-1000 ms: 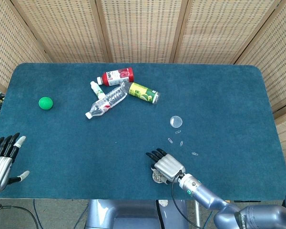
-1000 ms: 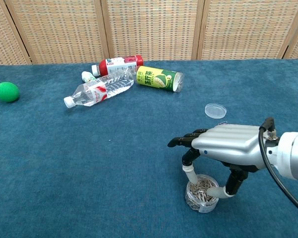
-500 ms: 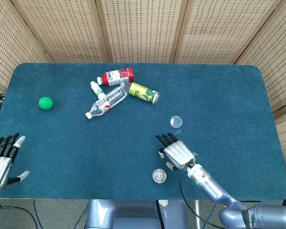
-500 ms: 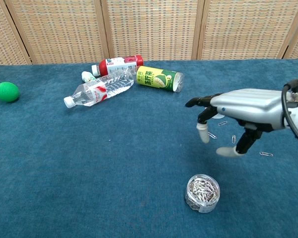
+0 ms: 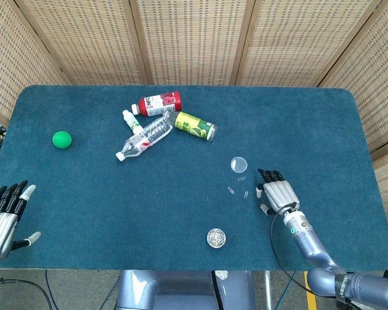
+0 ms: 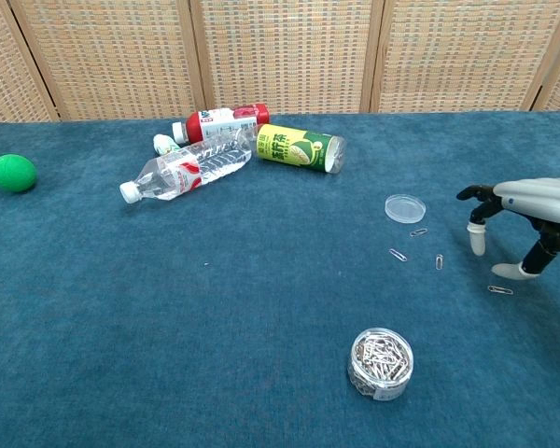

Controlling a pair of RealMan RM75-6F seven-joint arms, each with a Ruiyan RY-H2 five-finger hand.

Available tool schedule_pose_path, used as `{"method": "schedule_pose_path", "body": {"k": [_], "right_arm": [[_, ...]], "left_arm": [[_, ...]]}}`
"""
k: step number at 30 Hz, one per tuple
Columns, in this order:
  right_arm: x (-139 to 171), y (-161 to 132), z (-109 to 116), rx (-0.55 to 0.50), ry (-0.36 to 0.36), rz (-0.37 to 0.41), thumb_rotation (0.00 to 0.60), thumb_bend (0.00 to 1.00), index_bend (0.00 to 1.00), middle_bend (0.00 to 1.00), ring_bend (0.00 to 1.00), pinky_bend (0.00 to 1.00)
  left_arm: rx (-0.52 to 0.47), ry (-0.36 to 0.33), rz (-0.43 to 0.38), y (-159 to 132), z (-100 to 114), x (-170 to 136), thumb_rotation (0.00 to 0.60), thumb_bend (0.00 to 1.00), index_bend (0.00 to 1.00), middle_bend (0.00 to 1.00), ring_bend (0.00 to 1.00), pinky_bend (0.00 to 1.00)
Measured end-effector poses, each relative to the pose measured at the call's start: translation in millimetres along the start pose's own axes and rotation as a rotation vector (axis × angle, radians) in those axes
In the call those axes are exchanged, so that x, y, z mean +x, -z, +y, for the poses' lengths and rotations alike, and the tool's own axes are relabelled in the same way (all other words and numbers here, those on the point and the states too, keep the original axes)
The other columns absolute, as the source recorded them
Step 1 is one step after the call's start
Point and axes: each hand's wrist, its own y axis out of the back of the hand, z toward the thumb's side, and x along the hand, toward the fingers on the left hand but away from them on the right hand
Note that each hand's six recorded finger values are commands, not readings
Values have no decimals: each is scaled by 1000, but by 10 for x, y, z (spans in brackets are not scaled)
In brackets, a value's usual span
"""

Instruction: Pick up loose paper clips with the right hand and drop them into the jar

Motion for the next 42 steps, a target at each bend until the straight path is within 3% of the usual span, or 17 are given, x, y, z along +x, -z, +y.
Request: {"method": "schedule_pose_path", "body": {"k": [18, 42], "right_arm": [[134, 136, -279, -22, 25, 1, 600, 323, 490, 0, 0, 0], [48, 243, -367, -24, 17, -32, 600, 323, 506, 0, 0, 0]], "left_arm": [[-1, 4, -5, -11, -6, -3, 600, 0, 0, 0, 0, 0], [4, 10, 0, -4, -28, 9, 600, 0, 0, 0, 0, 0]]}}
